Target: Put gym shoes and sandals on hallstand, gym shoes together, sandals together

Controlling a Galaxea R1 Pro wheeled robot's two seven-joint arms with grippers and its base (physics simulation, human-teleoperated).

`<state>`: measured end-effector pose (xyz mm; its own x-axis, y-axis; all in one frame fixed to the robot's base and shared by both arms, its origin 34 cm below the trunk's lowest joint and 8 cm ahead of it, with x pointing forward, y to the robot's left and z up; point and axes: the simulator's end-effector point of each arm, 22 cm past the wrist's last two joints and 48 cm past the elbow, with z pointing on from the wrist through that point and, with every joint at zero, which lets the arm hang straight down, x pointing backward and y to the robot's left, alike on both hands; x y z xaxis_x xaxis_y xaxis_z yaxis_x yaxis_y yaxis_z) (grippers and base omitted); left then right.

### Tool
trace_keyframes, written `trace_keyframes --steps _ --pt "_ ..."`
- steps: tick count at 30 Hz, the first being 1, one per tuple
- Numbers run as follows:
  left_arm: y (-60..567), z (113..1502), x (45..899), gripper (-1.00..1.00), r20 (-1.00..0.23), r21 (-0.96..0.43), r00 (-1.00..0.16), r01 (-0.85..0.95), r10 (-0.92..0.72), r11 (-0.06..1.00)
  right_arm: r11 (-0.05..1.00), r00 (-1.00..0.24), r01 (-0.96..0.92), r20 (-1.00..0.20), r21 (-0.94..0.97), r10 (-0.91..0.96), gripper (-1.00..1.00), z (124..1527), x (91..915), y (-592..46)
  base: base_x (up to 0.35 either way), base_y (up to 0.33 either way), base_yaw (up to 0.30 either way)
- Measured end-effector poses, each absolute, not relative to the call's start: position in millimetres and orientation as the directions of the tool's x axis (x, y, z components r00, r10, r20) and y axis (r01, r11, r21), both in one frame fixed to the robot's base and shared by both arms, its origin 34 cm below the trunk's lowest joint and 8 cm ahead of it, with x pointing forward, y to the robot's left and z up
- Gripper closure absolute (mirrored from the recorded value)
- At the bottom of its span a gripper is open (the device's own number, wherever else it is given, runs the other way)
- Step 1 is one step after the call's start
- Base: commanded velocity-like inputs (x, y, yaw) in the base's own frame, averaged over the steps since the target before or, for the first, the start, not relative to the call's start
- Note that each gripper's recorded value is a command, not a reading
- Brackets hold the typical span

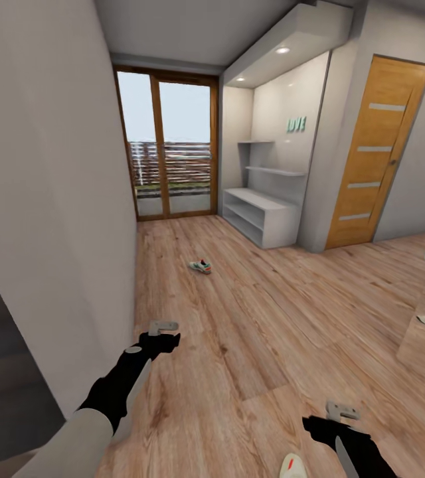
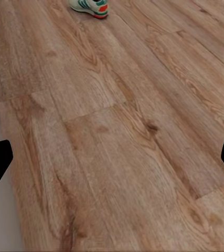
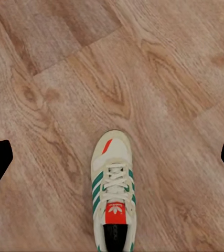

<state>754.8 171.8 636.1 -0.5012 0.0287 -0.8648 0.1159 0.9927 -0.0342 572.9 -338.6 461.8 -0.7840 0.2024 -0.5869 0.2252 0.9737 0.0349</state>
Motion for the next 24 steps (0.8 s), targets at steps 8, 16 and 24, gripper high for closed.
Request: trace_keyframes --steps 8,16,24 --pt "163.8 636.7 754.3 -1.00 -0.865 -0.043 -0.501 0.122 0.025 0.992 0.974 -0.792 0.226 -0.576 0.035 0.204 -1.00 450.1 564.5 -336.6 0.039 -0.029 0.000" --pt "159.6 636.8 754.1 -1.00 -0.865 -0.045 -0.501 0.127 0.026 0.991 0.974 -0.793 0.226 -0.573 0.035 0.205 -1.00 448.0 563.1 -335.9 -0.104 -0.003 0.000" --pt "156.4 637.5 753.7 -1.00 -0.866 -0.039 -0.499 0.137 0.035 0.990 0.974 -0.793 0.224 -0.574 0.034 0.203 -1.00 448.5 563.4 -335.8 -0.056 0.000 0.000"
